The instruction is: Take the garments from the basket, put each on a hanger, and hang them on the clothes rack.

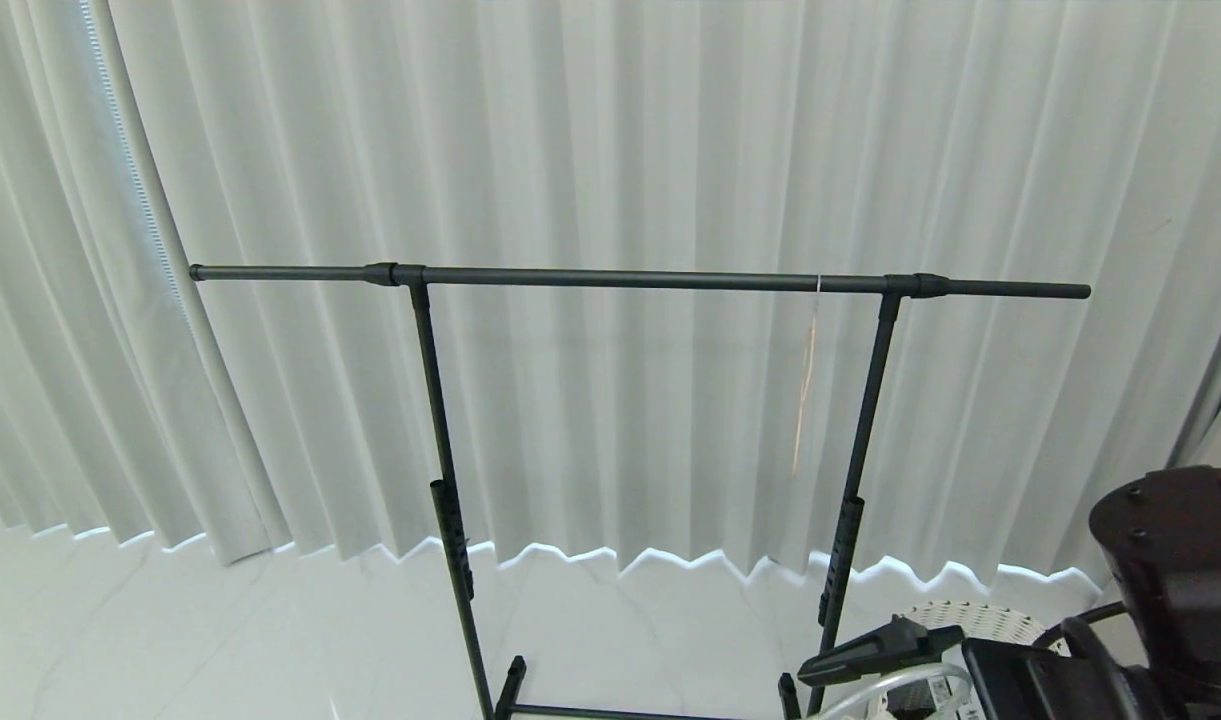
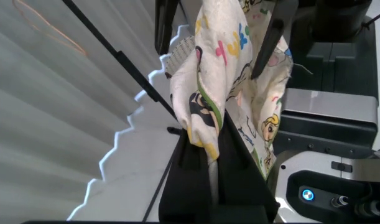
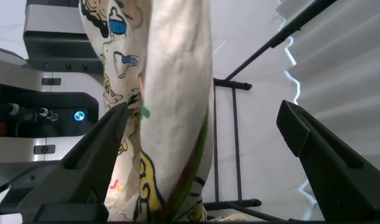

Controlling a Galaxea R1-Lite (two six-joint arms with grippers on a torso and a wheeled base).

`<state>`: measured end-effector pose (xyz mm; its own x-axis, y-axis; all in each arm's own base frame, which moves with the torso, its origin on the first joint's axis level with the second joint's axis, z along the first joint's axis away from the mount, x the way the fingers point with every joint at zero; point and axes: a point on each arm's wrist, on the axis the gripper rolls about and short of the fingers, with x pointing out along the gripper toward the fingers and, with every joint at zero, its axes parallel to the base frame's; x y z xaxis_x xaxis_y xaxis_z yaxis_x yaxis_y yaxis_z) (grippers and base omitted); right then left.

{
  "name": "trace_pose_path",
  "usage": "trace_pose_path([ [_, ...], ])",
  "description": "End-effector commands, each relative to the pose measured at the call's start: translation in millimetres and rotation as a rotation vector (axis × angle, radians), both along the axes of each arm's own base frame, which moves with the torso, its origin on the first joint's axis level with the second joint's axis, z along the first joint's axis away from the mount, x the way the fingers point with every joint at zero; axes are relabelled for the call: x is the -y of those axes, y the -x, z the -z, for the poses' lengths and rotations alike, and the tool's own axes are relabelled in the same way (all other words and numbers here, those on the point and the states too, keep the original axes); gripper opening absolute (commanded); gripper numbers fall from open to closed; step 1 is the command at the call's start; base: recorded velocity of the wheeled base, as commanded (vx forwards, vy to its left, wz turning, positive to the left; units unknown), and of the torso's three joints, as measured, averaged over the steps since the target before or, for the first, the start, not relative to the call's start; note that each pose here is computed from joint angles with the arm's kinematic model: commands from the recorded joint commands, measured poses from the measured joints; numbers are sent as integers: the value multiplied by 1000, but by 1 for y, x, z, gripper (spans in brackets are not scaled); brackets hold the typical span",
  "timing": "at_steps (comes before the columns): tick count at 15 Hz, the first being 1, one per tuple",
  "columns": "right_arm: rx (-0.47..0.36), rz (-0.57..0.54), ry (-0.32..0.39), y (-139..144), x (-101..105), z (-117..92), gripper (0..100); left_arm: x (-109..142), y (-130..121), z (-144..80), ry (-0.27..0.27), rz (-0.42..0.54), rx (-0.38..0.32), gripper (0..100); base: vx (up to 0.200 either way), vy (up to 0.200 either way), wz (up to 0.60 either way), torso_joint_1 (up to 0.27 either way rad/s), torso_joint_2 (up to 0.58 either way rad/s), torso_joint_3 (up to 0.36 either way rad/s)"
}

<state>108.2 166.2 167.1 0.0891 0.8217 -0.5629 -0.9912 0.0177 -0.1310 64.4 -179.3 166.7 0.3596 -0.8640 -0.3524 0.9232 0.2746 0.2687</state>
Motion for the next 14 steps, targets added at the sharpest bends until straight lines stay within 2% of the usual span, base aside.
trace_pose_path([
  [1,-2,-7,2,0,-2,-1,100,2,-1,-3,12,0,4,0,0,0,0,0,0,0],
  [4,-10,-6,15,1,-1,0,100,4,0,-6,21,8,9,0,0,0,0,0,0,0],
  [5,-8,-3,17,1,0,0,0,5,2,-6,16,24,22,0,0,0,0,0,0,0],
  [9,-1,-4,19,1,0,0,0,5,2,-8,16,29,37,0,0,0,0,0,0,0],
  [14,58,-3,7,3,3,-6,0,4,2,-8,13,20,45,0,0,0,0,0,0,0],
])
